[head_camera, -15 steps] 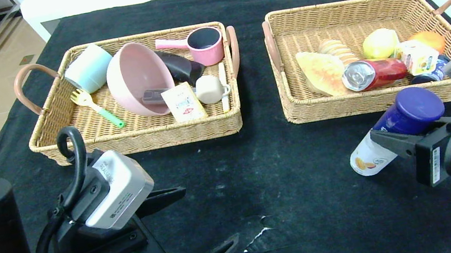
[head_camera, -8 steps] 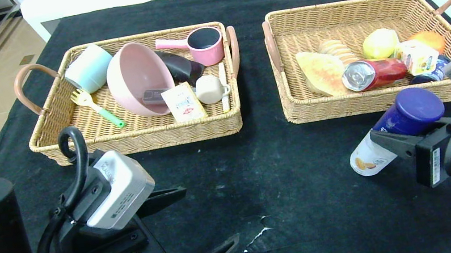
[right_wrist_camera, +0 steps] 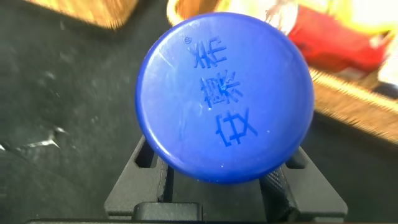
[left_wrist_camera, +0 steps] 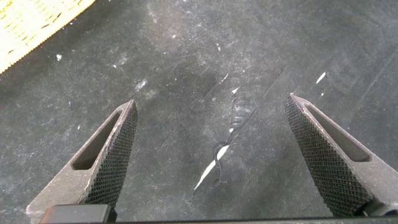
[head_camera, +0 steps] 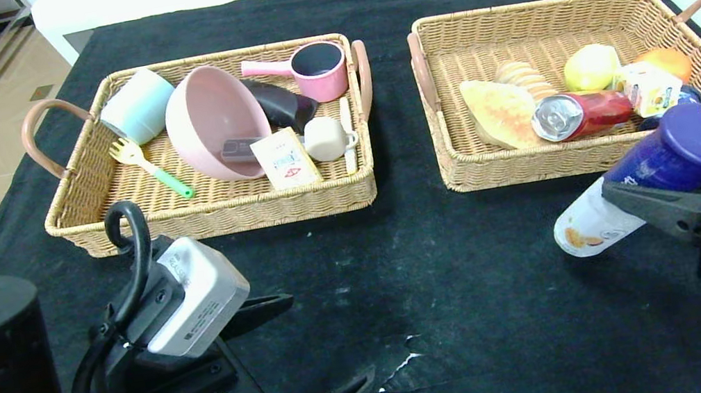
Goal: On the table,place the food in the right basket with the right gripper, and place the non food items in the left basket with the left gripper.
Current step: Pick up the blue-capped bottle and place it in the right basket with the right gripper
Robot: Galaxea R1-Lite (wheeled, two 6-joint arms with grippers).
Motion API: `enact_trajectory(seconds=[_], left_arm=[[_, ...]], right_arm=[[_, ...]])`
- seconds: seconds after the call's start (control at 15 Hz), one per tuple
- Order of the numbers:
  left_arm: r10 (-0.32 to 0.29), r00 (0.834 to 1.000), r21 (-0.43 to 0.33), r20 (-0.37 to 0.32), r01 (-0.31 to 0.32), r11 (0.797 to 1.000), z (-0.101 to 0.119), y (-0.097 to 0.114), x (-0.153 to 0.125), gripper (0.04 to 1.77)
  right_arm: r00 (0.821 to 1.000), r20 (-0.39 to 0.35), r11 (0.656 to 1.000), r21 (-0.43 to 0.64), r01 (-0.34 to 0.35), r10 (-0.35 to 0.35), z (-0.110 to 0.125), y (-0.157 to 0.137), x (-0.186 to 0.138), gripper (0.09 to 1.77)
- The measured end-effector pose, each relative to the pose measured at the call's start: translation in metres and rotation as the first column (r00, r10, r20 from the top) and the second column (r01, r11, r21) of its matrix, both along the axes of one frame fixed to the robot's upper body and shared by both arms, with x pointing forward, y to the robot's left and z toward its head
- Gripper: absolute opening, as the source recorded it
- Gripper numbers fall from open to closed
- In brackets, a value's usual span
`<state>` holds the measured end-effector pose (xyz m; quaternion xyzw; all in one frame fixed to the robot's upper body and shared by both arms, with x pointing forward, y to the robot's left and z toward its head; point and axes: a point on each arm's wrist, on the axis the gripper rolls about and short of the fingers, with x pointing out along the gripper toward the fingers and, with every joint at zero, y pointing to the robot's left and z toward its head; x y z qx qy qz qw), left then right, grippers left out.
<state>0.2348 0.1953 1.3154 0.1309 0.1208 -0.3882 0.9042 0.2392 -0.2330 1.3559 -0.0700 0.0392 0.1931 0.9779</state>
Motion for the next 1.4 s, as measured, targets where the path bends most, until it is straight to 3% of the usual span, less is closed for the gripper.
enact_trajectory(seconds=[0.27, 0.53, 0.93, 1.07, 1.27, 1.4], left_arm=[[0.004, 1.000, 0.003, 0.000, -0.004, 1.000, -0.001, 0.000, 0.001, 1.72], [0.007, 1.000, 0.002, 0.002, -0.007, 1.000, 0.000, 0.000, 0.000, 1.72], [0.015, 1.000, 0.004, -0.003, -0.015, 1.000, -0.001, 0.000, 0.002, 1.72], [0.016, 1.000, 0.010, -0.011, -0.015, 1.000, -0.003, -0.002, 0.004, 1.72], [0.018, 1.000, 0.012, -0.019, -0.018, 1.000, -0.005, -0.004, 0.006, 1.72], [0.019, 1.000, -0.001, -0.007, -0.019, 1.000, -0.005, -0.005, 0.008, 1.72]], right_arm=[[0.994, 0.112, 0.996, 0.084, -0.010, 0.001, 0.016, -0.004, -0.006, 0.82], [0.990, 0.137, 0.995, 0.101, -0.025, 0.011, 0.022, 0.001, -0.003, 0.82], [0.982, 0.189, 0.990, 0.139, -0.029, 0.002, 0.050, 0.023, 0.024, 0.82], [0.971, 0.240, 0.983, 0.180, -0.037, -0.008, 0.055, 0.033, 0.037, 0.82], [0.961, 0.276, 0.977, 0.209, -0.034, -0.026, 0.048, 0.048, 0.061, 0.82], [0.964, 0.264, 0.979, 0.205, -0.016, -0.040, 0.040, 0.052, 0.076, 0.82]])
